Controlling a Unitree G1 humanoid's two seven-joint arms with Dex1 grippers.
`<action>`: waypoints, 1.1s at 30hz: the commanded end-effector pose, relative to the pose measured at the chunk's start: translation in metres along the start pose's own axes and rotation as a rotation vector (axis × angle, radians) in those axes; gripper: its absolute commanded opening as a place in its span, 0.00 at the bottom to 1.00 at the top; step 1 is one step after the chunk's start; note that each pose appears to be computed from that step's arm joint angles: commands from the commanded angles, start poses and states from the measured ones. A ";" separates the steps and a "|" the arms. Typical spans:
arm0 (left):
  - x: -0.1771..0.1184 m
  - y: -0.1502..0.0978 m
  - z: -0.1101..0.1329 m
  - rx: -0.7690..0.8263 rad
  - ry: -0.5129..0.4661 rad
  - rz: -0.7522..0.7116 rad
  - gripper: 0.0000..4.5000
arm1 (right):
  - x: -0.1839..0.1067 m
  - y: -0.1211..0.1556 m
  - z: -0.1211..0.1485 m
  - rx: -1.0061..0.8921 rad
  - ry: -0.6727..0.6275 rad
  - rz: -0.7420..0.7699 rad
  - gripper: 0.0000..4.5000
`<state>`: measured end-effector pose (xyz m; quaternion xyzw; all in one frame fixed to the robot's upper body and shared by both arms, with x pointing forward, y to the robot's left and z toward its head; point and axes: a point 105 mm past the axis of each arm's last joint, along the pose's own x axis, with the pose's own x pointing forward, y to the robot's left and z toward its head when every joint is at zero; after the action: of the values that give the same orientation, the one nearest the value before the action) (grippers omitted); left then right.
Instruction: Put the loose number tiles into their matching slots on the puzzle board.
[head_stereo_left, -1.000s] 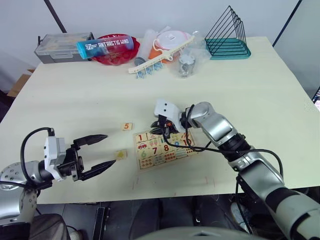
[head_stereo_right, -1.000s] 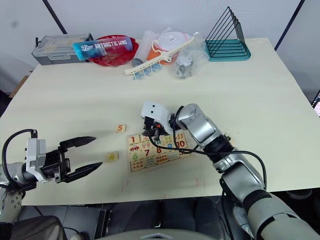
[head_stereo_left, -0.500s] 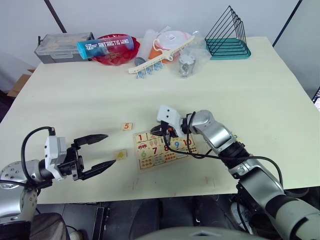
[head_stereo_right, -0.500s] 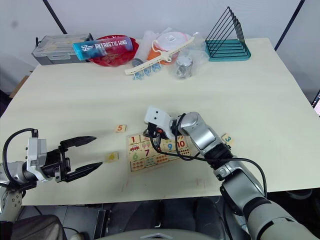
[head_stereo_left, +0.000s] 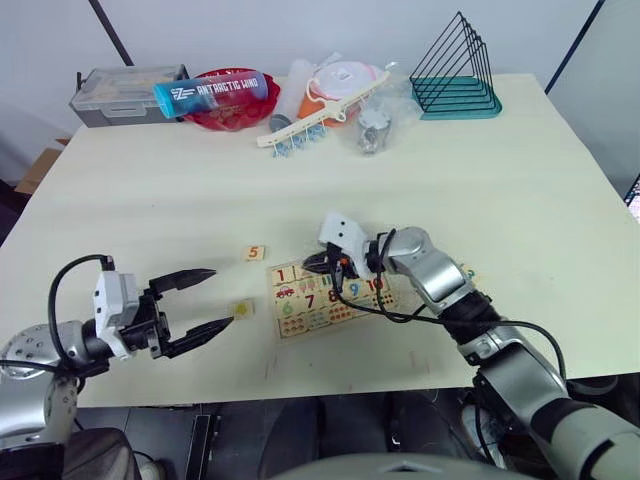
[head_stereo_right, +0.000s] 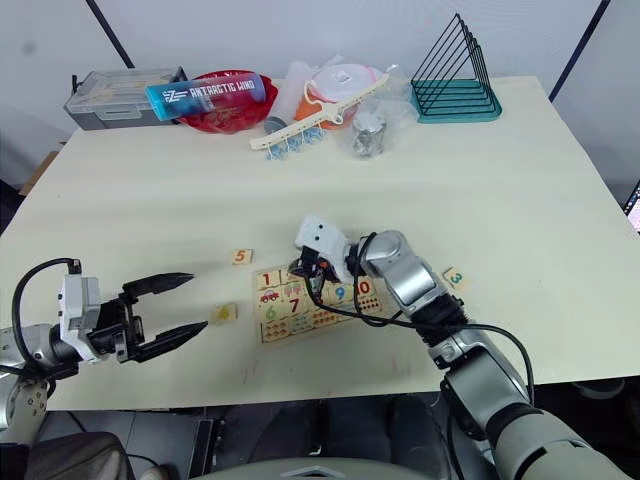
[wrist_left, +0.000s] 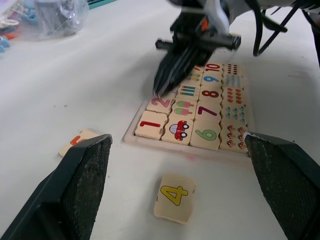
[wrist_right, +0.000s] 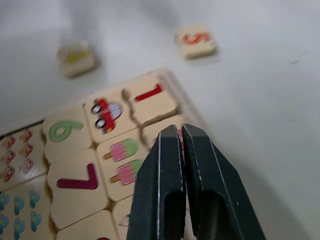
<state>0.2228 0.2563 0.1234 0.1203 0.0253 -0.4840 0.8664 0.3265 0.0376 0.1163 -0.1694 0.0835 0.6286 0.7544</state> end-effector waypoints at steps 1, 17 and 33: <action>-0.003 0.004 -0.005 -0.029 0.013 0.060 1.00 | -0.025 -0.009 0.022 -0.029 -0.107 -0.084 0.03; -0.010 0.004 -0.022 -0.102 0.050 0.175 1.00 | -0.148 -0.012 -0.018 0.033 -0.152 -0.478 0.03; -0.014 -0.004 -0.027 -0.175 0.041 0.203 1.00 | -0.267 0.044 -0.085 0.169 -0.158 -0.721 0.63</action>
<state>0.2155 0.2734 0.0877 0.0599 0.0870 -0.3841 0.9172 0.2520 -0.2192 0.1068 -0.0674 0.0422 0.3326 0.9397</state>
